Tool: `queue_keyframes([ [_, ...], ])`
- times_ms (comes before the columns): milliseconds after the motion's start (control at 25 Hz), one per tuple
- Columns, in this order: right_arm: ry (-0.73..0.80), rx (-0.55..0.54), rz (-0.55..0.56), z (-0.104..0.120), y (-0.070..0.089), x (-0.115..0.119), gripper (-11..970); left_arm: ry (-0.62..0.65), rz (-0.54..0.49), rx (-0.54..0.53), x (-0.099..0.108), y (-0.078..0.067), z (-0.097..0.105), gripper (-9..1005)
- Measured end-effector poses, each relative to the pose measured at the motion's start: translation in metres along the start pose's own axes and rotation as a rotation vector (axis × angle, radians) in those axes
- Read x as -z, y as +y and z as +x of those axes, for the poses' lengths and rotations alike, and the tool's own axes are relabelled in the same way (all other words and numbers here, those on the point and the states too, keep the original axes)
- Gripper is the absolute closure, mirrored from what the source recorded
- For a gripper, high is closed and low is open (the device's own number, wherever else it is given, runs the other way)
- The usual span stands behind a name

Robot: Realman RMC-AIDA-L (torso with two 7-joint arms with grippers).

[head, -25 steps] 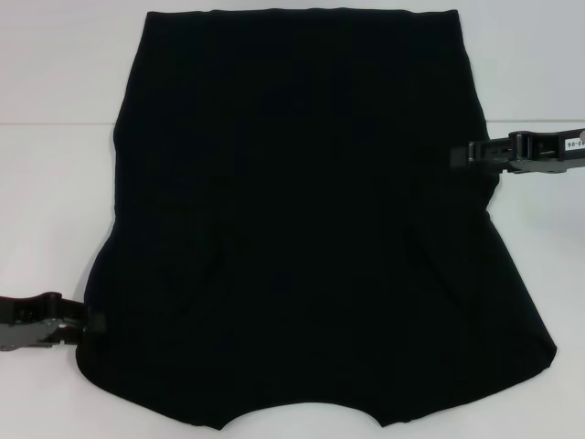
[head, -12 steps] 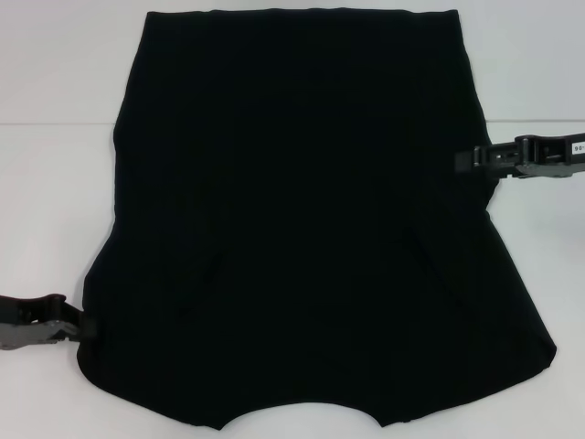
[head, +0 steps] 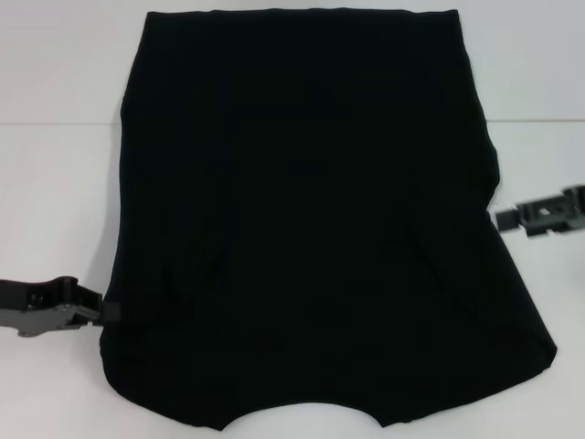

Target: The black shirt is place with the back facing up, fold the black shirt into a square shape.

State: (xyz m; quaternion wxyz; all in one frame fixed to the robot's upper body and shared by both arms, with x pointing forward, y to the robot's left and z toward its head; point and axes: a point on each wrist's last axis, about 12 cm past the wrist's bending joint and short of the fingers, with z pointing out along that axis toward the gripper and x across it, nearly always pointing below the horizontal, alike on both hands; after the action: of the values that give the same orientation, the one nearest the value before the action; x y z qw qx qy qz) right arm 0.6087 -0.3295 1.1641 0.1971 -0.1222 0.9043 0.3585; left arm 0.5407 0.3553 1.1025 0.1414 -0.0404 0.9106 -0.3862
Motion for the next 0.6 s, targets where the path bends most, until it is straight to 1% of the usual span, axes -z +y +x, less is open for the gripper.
queue_keyframes([
  [120, 0.051, -0.032, 0.004, 0.014, -0.007, 0.01, 151, -0.004, 0.002, -0.007, 0.0, -0.002, -0.004, 917],
  [240, 0.113, -0.051, 0.026, 0.027, -0.013, 0.013, 151, -0.011, -0.001, -0.009, -0.002, -0.003, -0.008, 917],
  [400, 0.187, -0.05, 0.061, 0.041, -0.018, 0.008, 150, -0.017, -0.009, -0.008, -0.006, -0.004, -0.012, 917],
  [600, 0.22, -0.039, 0.085, 0.049, -0.021, -0.004, 150, -0.013, -0.007, -0.009, -0.009, -0.005, -0.015, 917],
])
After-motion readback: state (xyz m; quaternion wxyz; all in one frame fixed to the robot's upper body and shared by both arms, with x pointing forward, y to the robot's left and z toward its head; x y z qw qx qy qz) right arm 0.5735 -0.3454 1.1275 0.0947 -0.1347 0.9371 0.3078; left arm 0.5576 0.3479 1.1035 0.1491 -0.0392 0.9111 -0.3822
